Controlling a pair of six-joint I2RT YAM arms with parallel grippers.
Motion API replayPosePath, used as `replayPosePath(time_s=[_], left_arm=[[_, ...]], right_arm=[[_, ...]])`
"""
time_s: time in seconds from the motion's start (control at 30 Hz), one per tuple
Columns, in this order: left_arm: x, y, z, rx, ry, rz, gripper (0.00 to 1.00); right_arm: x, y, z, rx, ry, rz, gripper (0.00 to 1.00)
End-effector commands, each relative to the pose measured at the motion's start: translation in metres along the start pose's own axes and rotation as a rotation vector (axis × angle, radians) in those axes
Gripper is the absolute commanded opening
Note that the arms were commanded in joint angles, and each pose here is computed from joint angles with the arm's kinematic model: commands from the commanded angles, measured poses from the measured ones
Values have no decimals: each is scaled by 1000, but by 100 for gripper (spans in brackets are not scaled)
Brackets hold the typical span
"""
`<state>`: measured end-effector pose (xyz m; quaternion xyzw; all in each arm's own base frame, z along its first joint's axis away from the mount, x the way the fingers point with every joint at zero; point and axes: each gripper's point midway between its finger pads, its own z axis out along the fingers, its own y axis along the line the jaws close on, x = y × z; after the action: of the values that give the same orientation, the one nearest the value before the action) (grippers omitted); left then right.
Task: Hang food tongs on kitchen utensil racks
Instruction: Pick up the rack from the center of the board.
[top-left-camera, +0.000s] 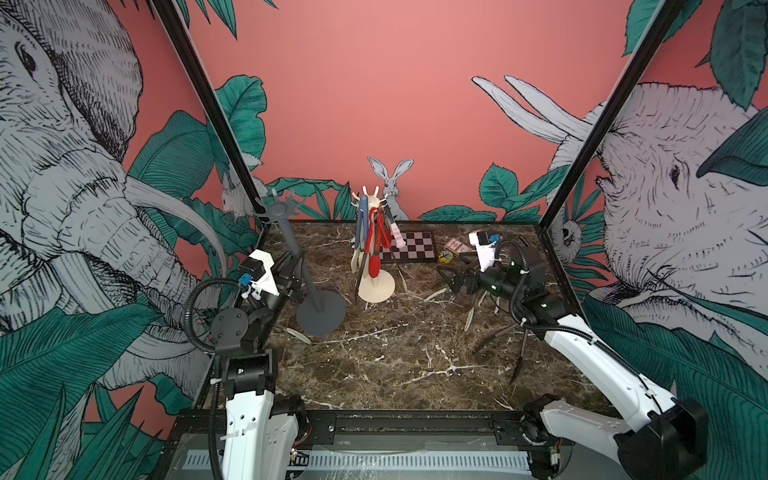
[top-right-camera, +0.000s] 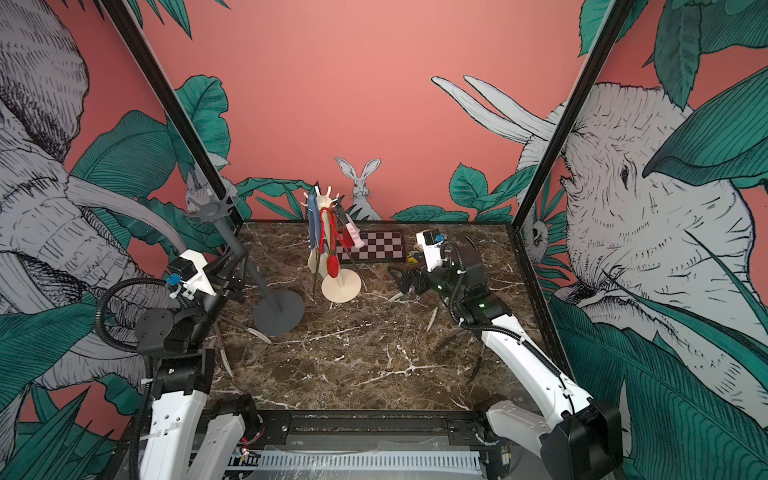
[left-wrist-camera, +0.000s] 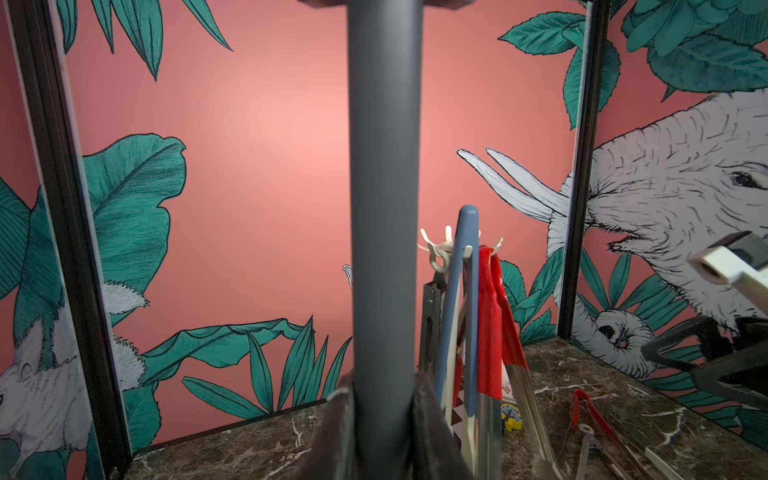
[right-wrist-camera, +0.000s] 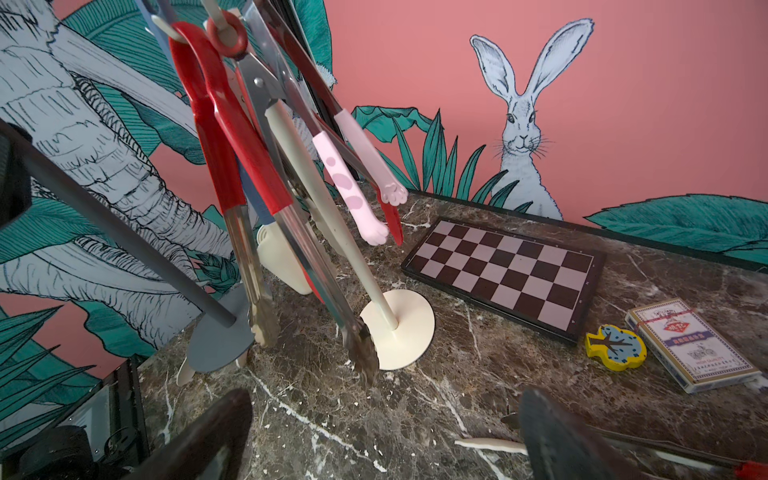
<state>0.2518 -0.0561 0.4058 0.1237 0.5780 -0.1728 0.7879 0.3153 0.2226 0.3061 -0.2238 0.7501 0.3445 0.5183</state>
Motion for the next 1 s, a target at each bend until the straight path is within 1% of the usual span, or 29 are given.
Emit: replayPosePath(time_s=[0.0,0.13,0.4,0.53,0.73,0.97], left_arm=[[-31,-16,-10,52,-126,-20,0],[-30,-24,-16,77,-138,-50,0],[-25,-38,-14,130,-137,-79,0],[-23,-50,-7,181,-124,-95,0],[-20,-70,0,245,-101,-70,0],[-14,-97,13,319,-96,-72,0]], right_arm=[[-19,4,-1,-3,-52,0,99],[-18,6,-1,-20,-50,12,99],[-19,29,5,-144,-37,46,97],[-20,54,13,-215,-29,15,96],[-36,89,28,-282,-59,-19,94],[-66,129,44,-379,-134,-50,87]])
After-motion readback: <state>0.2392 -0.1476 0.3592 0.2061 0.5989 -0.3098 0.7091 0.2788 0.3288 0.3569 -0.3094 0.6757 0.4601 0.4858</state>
